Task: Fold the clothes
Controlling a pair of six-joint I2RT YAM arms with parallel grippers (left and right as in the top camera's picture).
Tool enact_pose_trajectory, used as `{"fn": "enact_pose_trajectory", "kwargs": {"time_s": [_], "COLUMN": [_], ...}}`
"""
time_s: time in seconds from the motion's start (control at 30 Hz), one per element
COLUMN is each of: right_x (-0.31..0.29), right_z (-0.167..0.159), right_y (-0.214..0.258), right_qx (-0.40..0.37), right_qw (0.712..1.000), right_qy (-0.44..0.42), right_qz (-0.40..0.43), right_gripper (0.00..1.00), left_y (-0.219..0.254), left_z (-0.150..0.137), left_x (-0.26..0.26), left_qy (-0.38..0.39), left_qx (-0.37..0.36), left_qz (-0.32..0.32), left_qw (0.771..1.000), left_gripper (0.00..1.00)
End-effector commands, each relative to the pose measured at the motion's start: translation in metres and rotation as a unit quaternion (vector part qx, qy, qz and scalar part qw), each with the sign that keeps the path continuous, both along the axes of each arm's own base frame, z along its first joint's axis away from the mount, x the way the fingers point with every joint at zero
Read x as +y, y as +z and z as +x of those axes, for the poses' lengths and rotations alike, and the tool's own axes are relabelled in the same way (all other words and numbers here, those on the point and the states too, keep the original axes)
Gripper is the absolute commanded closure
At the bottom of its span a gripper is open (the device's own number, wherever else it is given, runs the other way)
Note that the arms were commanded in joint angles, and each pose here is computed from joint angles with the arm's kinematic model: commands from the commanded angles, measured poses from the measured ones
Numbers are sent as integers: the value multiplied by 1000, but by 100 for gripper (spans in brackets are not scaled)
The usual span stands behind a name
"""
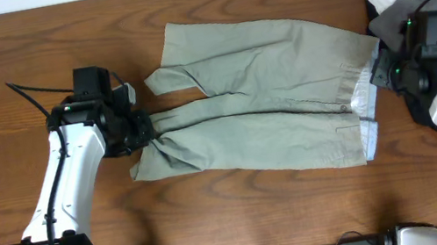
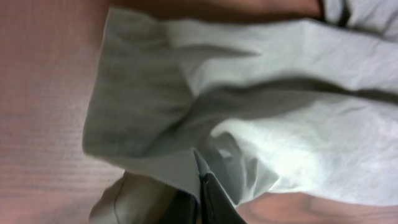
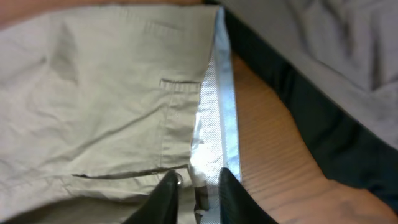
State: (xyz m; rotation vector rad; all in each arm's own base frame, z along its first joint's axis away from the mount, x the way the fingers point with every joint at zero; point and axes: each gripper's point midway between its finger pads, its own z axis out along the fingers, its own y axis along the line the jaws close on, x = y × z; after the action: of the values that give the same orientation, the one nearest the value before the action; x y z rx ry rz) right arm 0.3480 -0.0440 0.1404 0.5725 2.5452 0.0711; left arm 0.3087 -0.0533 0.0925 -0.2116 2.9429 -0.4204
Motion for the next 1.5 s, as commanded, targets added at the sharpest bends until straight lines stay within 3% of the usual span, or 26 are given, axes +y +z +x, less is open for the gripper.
{"fn": "enact_pose_trajectory", "kwargs": {"time_s": [0.0, 0.07, 0.13, 0.2, 0.27, 0.3, 0.67, 0.97, 1.23, 1.3, 1.47], "right_x": [9, 17, 22, 25, 25, 25, 25, 26, 34, 35, 55], "right_z": [7, 16, 26, 32, 37, 39, 48, 111, 158, 165, 181], "right_y": [-26, -40, -56, -72, -88, -98, -181, -202, -199, -192, -142], "right_qx": [28, 33, 38, 47, 58, 64, 109, -10, -111, -121, -143], "right_qw": [999, 996, 994, 992, 992, 991, 987, 995, 988, 987, 978], "right_qy": [45, 76, 100, 111, 112, 111, 112, 102, 102, 105, 147], "right_qz": [14, 24, 23, 19, 19, 19, 29, 15, -14, -13, 35], "right_gripper": [87, 89, 88, 87, 86, 86, 86, 86, 75, 68, 49], "left_y": [-5, -6, -6, -5, -6, -6, -6, -1, 12, 17, 31], "left_z": [-4, -2, -1, -2, -2, -3, -3, 16, 54, 65, 89], "left_x": [14, 22, 23, 23, 23, 23, 23, 23, 21, 21, 20], "left_qy": [3, 7, 8, 8, 8, 8, 7, 10, 15, 17, 21], "left_qx": [7, 4, 2, 2, 4, 5, 6, -35, -116, -141, -196], "left_qz": [43, 65, 70, 70, 70, 70, 70, 68, 64, 63, 61], "left_qw": [999, 998, 998, 998, 998, 998, 998, 997, 991, 988, 978], "left_gripper": [94, 93, 77, 73, 59, 56, 49, 45, 38, 36, 15]}}
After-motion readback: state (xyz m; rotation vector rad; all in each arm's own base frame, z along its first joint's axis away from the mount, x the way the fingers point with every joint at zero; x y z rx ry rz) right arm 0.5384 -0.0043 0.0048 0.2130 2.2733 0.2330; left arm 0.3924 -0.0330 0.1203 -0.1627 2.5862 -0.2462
